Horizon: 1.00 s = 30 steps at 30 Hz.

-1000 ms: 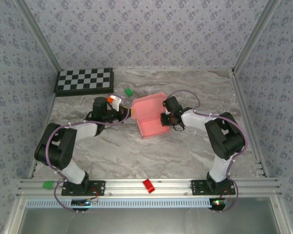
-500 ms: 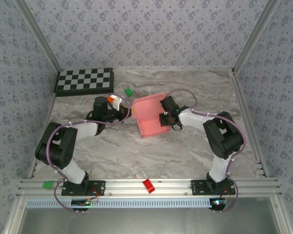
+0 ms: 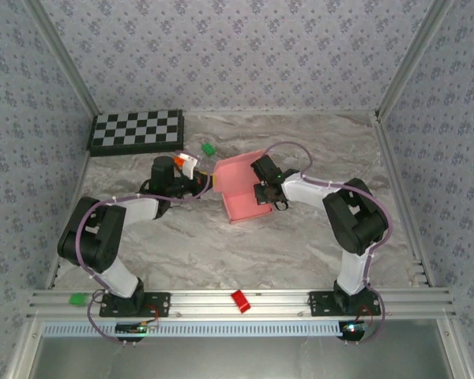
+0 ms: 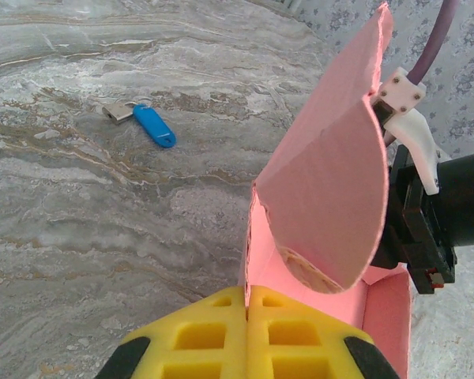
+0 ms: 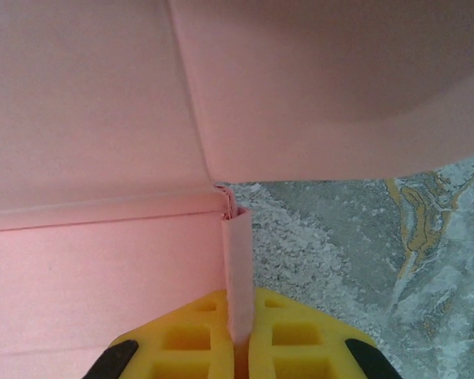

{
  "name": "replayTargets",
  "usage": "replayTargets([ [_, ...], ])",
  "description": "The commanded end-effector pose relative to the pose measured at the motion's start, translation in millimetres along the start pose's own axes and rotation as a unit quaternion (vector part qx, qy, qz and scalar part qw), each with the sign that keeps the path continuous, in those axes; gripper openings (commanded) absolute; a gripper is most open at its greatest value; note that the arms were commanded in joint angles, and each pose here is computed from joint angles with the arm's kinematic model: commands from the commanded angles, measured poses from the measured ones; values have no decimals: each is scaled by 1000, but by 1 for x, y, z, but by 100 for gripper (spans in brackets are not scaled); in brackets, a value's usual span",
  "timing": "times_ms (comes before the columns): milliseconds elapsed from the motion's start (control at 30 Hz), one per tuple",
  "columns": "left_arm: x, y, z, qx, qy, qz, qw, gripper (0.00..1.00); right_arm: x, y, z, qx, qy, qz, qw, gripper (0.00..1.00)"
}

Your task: Fold the paper box

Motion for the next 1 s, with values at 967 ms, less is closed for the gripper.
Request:
replayTargets([
  [967,1,2,-8,-10,1,18,1000,0,-7,29,36,121,-36,89,988,5],
])
Point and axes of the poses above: each hand's point on the last joint's axis, 136 mm out from that joint toward the fingers, its own y axis out along the fingers, its own x axis along the line the jaws close on, z = x × y, the point moved 10 cm from there along -y, back along the fingers, and after that the axes turned 1 degree about -y, right-handed, at the moved point
